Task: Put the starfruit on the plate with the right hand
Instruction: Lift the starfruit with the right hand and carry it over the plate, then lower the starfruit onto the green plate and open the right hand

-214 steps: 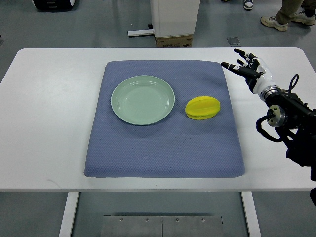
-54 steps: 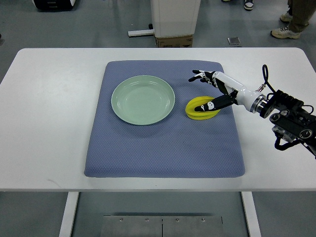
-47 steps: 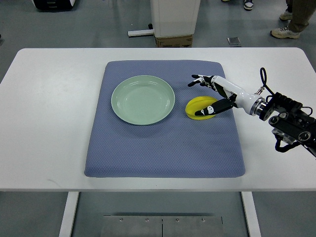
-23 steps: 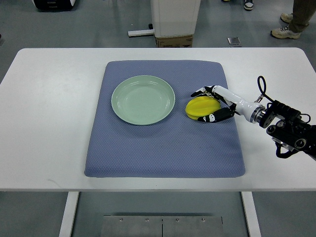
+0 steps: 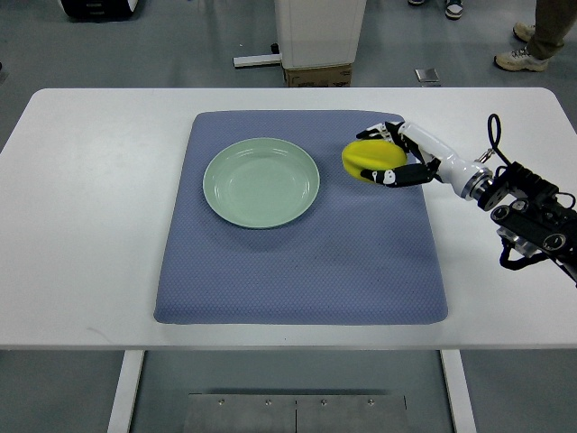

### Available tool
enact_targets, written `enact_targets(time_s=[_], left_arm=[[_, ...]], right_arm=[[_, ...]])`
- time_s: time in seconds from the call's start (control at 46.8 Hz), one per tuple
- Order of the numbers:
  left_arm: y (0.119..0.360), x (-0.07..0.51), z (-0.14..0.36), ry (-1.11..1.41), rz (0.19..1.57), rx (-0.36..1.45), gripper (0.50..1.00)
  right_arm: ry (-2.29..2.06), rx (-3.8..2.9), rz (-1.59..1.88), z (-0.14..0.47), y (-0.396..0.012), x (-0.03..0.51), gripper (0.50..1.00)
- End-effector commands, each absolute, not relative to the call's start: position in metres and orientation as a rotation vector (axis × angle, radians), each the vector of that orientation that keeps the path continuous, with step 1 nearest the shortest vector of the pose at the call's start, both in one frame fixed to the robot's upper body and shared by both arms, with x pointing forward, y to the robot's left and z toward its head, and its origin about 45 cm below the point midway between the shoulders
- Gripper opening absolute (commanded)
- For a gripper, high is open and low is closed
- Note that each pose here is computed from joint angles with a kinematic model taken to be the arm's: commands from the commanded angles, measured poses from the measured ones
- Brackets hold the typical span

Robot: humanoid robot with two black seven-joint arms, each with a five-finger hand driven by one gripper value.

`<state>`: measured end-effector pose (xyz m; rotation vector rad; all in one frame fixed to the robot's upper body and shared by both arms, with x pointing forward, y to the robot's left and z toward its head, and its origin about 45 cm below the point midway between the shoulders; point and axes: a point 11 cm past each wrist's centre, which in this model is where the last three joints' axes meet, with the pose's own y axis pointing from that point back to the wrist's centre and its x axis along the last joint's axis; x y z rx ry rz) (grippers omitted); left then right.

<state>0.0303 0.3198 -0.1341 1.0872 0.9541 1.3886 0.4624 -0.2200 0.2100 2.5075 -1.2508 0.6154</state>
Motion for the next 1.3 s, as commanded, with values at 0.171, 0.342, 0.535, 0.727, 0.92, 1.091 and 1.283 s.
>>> enact_targets(time_s=[0.171,0.342,0.535,0.727,0.92,1.091,1.283], left_arm=[[0.32,0.03,-0.134,0.954,1.389,1.087,1.0],[0.32,0.03,-0.134,0.954,1.389,1.087,1.0],[0.32,0.031,-0.134,0.955,1.39,1.086,1.0],[0.32,0.03,-0.134,0.954,1.389,1.087,1.0],[0.32,0.031,-0.134,0.955,1.39,1.086,1.0],[0.32,0.03,-0.134,0.954,1.389,1.087,1.0],[0.32,0.03,-0.134,0.954,1.389,1.087,1.0]], right_arm=[[-1.252,2.56,0.678,0.247,-0.192,0.478,0.5],[-1.196,2.584,0.676,0.26,-0.153,0.484,0.5],[-1.103,2.627,0.682,0.271,-0.103,0.481,0.5],[-0.959,2.671,0.722,0.273,-0.051,0.466,0.5],[-0.907,2.624,0.757,0.267,-0.05,0.464,0.5],[-0.842,2.584,0.785,0.256,-0.05,0.46,0.5],[-0.766,2.598,0.785,0.248,-0.041,0.448,0.5]])
